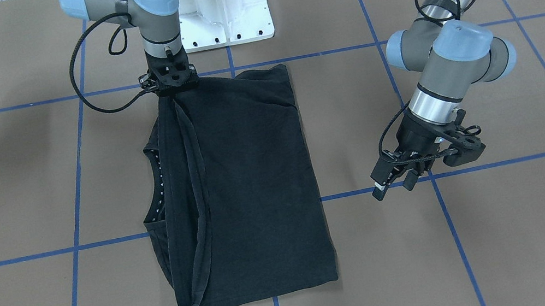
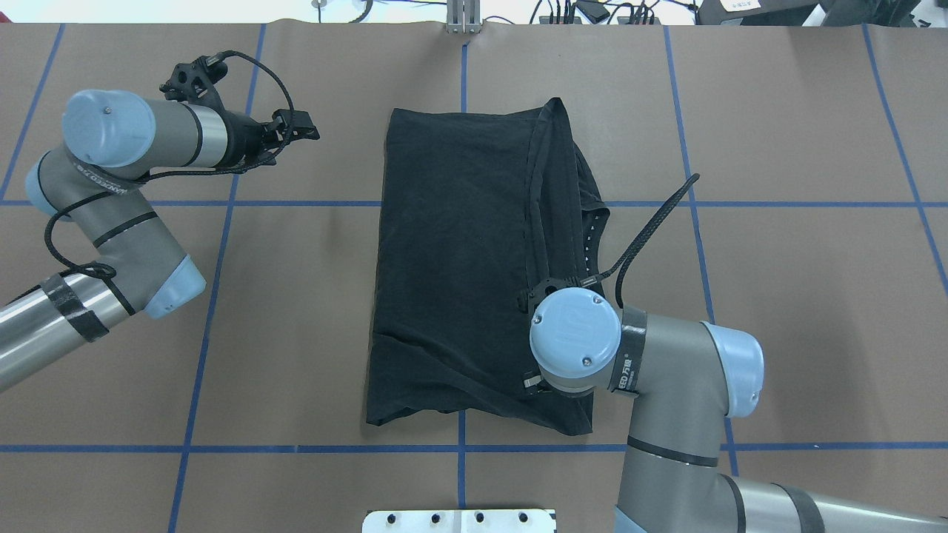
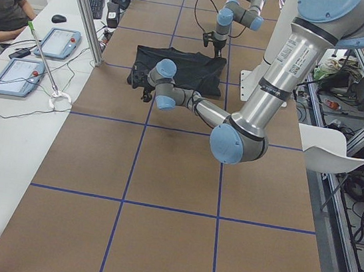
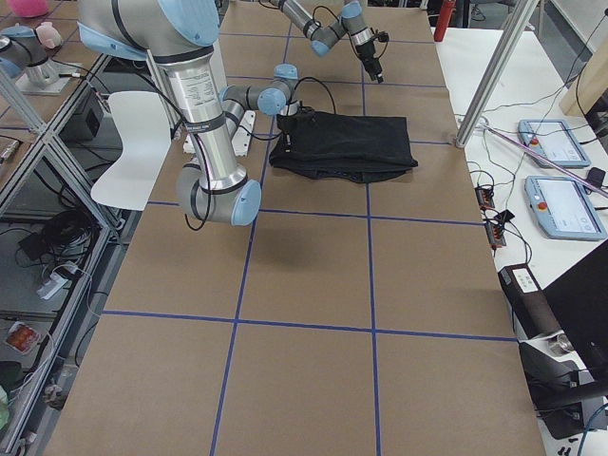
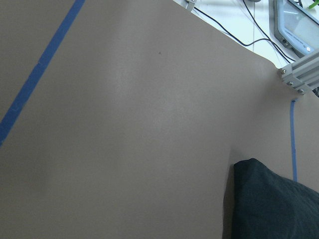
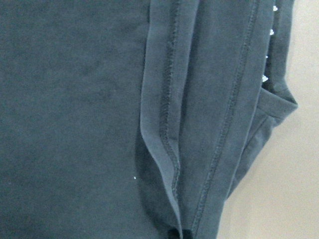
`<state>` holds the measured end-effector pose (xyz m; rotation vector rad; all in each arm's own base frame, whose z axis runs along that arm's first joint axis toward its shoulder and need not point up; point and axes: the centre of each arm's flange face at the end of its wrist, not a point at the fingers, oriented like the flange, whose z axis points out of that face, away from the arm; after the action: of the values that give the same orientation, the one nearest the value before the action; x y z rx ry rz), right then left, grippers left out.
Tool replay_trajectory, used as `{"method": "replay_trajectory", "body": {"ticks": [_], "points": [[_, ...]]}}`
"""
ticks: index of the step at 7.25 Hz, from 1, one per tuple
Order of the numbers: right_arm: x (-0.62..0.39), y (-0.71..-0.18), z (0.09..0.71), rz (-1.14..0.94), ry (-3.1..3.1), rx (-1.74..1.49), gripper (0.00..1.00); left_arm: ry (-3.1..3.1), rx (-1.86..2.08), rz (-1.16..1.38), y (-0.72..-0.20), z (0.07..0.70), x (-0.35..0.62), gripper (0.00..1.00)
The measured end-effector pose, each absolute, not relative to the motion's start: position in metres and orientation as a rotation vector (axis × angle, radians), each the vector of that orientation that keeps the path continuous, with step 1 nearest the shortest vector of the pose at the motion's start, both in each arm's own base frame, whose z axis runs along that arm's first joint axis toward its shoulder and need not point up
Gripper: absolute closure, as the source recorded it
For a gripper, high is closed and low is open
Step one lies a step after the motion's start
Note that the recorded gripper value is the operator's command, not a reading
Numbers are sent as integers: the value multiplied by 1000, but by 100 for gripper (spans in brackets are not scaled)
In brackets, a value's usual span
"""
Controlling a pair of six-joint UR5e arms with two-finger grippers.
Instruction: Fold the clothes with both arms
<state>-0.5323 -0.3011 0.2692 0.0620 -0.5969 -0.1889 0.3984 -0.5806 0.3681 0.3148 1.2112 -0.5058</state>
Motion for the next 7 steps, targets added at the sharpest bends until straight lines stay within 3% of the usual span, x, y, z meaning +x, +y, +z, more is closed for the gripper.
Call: {"method": "replay_trajectory", "body": {"ticks": [3,4,5,7], "points": [[-528,-279,296,-46,-559,-20,98,1216,306,-521,-580,367,399,0],[-529,-274,295,-33,-563,-28,65,1216,305,-523,-580,368,399,0],[-526,-273,292,-27,-573,-32,1,1215,305,-523,-580,368,399,0],[-519,-277,287,-20,-588,-40,0,1214,304,-524,-580,368,399,0]]}}
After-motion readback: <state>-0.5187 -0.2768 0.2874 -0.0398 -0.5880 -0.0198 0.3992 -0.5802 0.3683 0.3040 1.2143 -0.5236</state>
